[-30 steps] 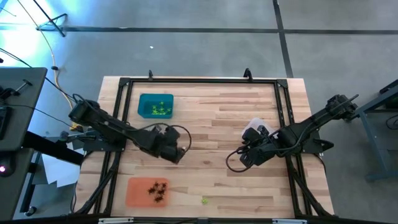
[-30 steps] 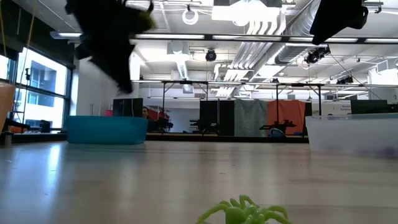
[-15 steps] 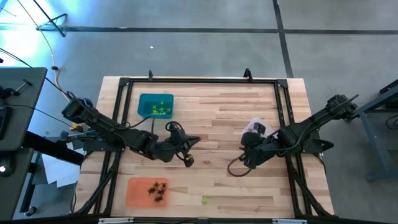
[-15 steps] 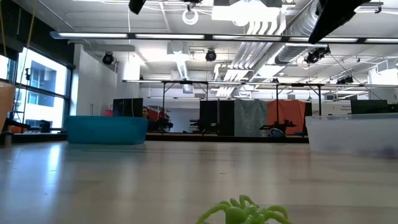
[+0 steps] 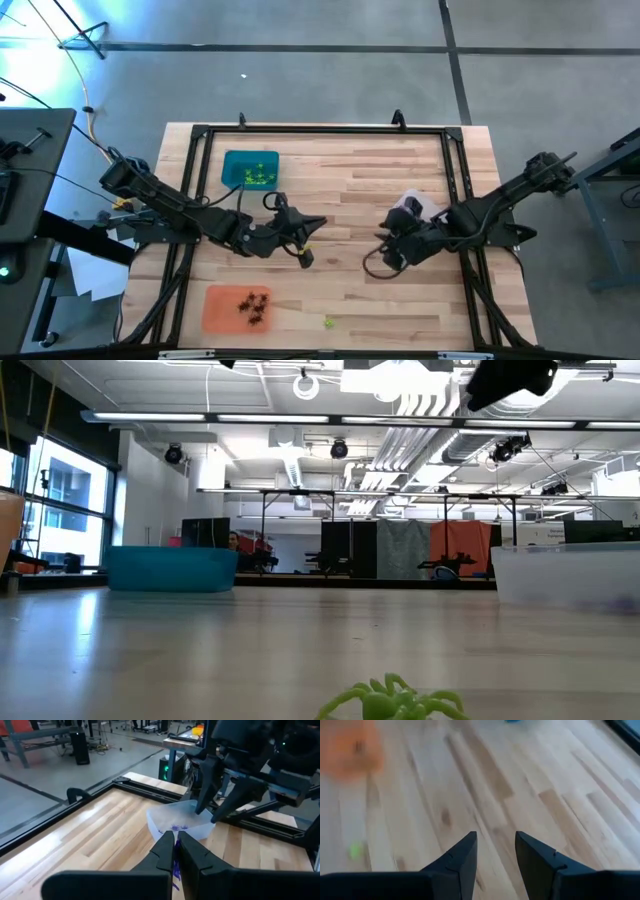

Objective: Sort Halloween decoration
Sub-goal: Put the violet spider toy into the transparent bin

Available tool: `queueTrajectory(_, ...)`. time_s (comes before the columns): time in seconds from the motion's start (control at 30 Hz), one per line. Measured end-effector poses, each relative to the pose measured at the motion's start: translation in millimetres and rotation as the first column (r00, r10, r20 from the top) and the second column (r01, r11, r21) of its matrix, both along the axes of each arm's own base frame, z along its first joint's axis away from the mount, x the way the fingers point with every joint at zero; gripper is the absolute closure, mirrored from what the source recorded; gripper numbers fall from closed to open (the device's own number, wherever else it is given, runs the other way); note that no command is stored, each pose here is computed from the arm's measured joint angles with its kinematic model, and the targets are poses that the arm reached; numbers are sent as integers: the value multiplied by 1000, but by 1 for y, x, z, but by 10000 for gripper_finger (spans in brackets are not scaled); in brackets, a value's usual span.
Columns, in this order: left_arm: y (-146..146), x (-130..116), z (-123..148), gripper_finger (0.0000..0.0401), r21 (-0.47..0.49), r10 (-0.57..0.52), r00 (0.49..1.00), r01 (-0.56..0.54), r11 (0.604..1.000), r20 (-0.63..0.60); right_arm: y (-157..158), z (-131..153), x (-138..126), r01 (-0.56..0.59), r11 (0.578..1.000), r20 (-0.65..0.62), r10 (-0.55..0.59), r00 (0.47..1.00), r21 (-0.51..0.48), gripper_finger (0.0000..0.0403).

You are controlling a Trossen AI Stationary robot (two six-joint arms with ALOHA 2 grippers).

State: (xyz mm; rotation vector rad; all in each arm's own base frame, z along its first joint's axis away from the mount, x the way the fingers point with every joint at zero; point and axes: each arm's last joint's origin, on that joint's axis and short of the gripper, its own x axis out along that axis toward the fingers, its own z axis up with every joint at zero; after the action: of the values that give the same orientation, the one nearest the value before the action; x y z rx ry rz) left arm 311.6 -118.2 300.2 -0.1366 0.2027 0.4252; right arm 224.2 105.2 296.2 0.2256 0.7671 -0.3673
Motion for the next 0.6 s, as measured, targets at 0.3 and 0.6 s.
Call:
queueTrajectory(0.3, 6, 4, 7, 401, 17, 15, 998, -16, 1000, 58, -3, -2, 22, 69, 997, 103, -73, 992, 41, 272)
queueTrajectory(0.6, 6, 5, 10, 401, 25, 23, 996, -25, 999, 81, 23, 11, 63, -27, 933, 352, 162, 922, -358, 272)
